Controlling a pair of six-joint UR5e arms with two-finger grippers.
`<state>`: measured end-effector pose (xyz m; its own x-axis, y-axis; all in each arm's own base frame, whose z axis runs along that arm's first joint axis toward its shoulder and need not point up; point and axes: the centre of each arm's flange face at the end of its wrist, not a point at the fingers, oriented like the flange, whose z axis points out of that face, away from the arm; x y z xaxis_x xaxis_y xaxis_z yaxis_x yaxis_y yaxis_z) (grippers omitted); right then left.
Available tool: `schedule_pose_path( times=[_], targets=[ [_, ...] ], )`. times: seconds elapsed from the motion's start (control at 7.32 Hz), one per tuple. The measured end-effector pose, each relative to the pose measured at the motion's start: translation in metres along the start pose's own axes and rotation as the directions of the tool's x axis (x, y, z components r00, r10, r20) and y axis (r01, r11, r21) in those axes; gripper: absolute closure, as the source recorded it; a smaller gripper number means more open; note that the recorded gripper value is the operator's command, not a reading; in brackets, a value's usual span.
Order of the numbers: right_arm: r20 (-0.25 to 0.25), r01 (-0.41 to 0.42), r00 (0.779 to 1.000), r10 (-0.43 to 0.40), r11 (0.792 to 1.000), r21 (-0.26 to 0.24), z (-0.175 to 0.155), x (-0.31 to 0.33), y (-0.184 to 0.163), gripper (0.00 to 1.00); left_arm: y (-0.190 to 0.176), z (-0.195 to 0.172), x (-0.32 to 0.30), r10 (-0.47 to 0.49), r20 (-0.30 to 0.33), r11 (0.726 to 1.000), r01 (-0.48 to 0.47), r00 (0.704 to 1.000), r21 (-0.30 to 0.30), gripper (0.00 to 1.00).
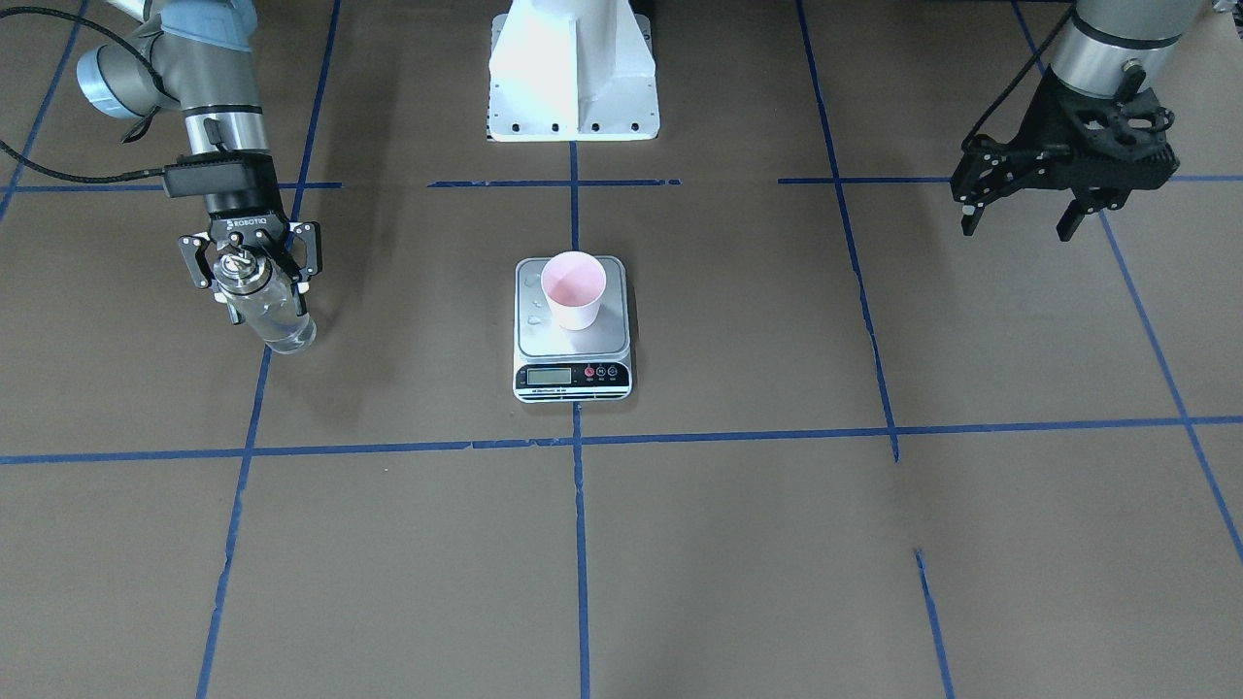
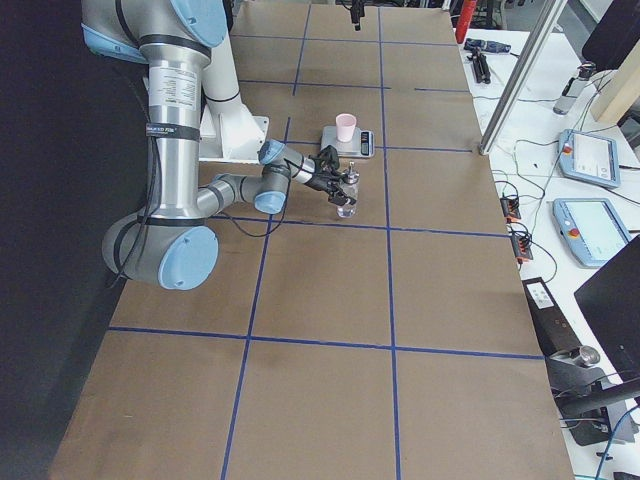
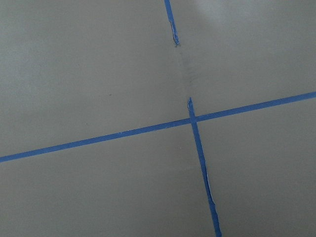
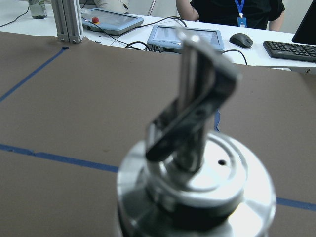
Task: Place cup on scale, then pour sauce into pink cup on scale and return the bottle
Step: 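Lift the bottle with the right gripper and carry it toward the cup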
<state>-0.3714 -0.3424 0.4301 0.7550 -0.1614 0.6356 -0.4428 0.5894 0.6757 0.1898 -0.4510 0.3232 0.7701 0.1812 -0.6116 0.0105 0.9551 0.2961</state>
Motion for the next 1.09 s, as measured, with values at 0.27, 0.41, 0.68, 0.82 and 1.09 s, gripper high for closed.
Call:
schedule_pose_path(
  times=[0.27, 0.41, 0.68, 0.82, 1.09],
  targets=[
    [0.001, 0.063, 0.998, -0.063, 0.997, 0.033, -0.005, -0.020, -0.025, 1.00, 0.000, -0.003, -0.016, 0.024, 0.014, 1.000, -0.024, 1.000, 0.004, 0.00],
    [-0.011, 0.120, 0.993, -0.120, 0.991, 0.054, -0.006, -0.031, -0.037, 1.00, 0.000, -0.006, -0.035, 0.057, 0.031, 0.998, -0.057, 0.998, 0.004, 0.00],
    [-0.033, 0.201, 0.980, -0.199, 0.976, 0.081, -0.004, -0.046, -0.049, 1.00, 0.000, -0.012, -0.076, 0.127, 0.071, 0.992, -0.127, 0.989, 0.003, 0.00],
    [-0.057, 0.289, 0.957, -0.285, 0.953, 0.092, -0.002, -0.048, -0.051, 1.00, 0.001, -0.013, -0.100, 0.164, 0.086, 0.986, -0.164, 0.983, -0.007, 0.00],
    [-0.140, 0.488, 0.870, -0.472, 0.865, 0.115, 0.003, -0.052, -0.055, 1.00, 0.002, -0.020, -0.162, 0.261, 0.091, 0.965, -0.259, 0.961, -0.034, 0.00]
  ],
)
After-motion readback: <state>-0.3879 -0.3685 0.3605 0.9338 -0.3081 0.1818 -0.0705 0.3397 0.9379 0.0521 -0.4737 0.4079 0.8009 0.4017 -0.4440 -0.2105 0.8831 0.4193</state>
